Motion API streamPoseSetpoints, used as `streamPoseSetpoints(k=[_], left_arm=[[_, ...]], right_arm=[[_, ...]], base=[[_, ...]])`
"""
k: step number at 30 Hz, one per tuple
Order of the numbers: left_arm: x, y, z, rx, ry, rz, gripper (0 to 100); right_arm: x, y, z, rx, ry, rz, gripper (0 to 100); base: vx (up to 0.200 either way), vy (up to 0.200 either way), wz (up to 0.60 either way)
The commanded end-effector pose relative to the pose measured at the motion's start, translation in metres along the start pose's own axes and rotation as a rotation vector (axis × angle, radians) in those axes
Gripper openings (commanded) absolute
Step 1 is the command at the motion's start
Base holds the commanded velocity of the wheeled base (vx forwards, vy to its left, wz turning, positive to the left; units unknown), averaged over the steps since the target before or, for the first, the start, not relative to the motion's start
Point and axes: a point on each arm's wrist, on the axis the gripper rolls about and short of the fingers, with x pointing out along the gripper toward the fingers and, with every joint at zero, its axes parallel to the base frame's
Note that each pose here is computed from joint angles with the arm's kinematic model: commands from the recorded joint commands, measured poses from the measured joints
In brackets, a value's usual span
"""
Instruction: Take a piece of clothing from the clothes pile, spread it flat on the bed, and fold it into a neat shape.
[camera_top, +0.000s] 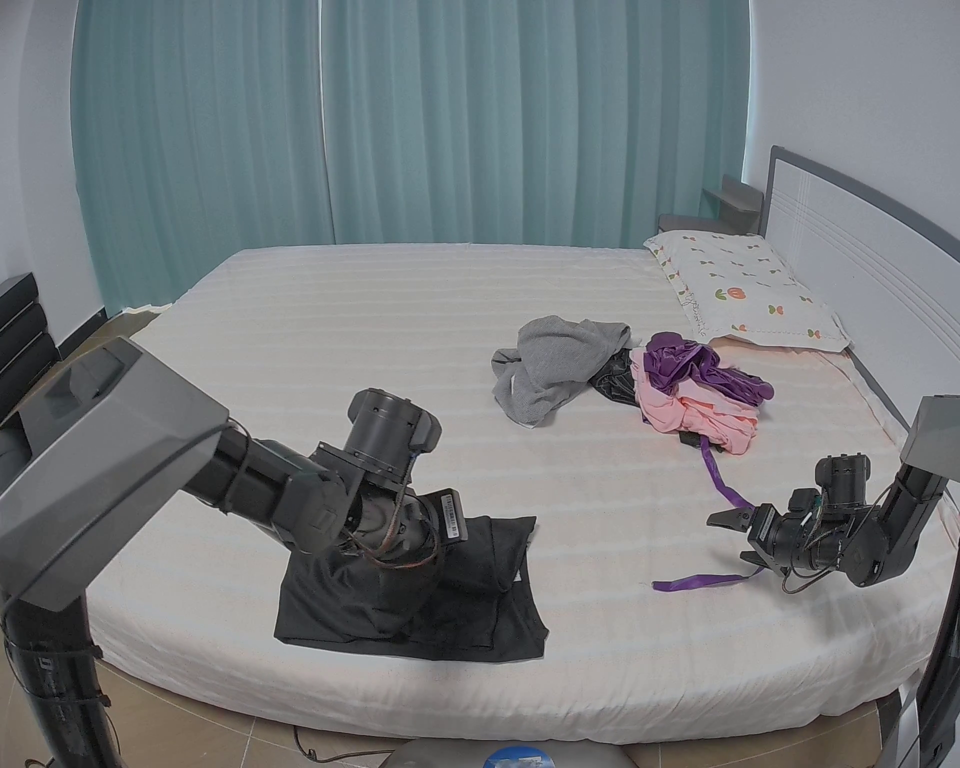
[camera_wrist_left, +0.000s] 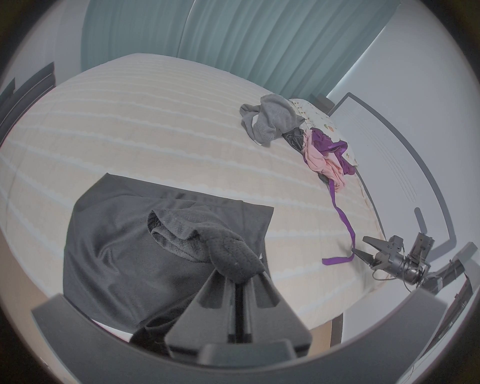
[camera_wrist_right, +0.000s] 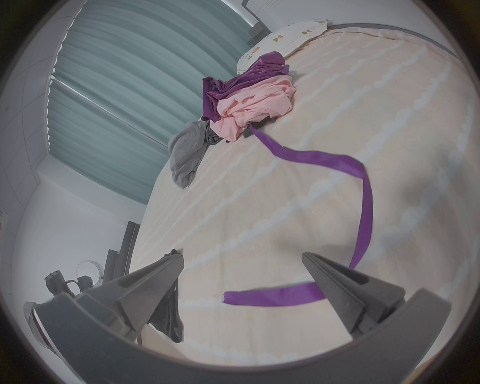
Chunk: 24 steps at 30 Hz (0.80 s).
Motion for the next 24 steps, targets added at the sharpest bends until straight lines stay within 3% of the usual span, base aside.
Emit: streamPoseSetpoints(k=[1, 5, 6, 11, 17, 22, 24], left_arm=[[0.025, -0.014, -0.013, 0.008, 0.037, 0.018, 0], [0.028, -0.021, -0.015, 0.014, 0.047, 0.014, 0], [0.029, -0.024, -0.015, 0.000, 0.047, 0.011, 100], [0.027, -0.037, -0.021, -0.042, 0.073, -0.010, 100], [0.024, -0.039, -0.019, -0.058, 0.062, -0.021, 100], [0.012, -0.029, -0.003, -0.155, 0.029, -0.018, 100], [0.002, -0.010, 0.009, -0.223, 0.018, -0.009, 100]], right_arm=[[0.000, 0.000, -0.001, 0.000, 0.003, -0.001, 100], [0.001, 0.000, -0.001, -0.001, 0.006, -0.001, 100], [0.001, 0.000, -0.001, -0.003, 0.006, -0.001, 100], [0.002, 0.002, -0.003, -0.008, 0.013, 0.004, 100], [0.002, 0.002, -0.004, -0.007, 0.014, 0.003, 100], [0.001, 0.002, -0.005, -0.009, 0.018, 0.002, 100], [0.001, 0.004, -0.006, -0.010, 0.019, 0.006, 100]], base=[[0.000, 0.000, 0.00], [0.000, 0.000, 0.00], [0.000, 0.000, 0.00], [0.000, 0.000, 0.00], [0.000, 0.000, 0.00], [0.000, 0.000, 0.00], [0.000, 0.000, 0.00]])
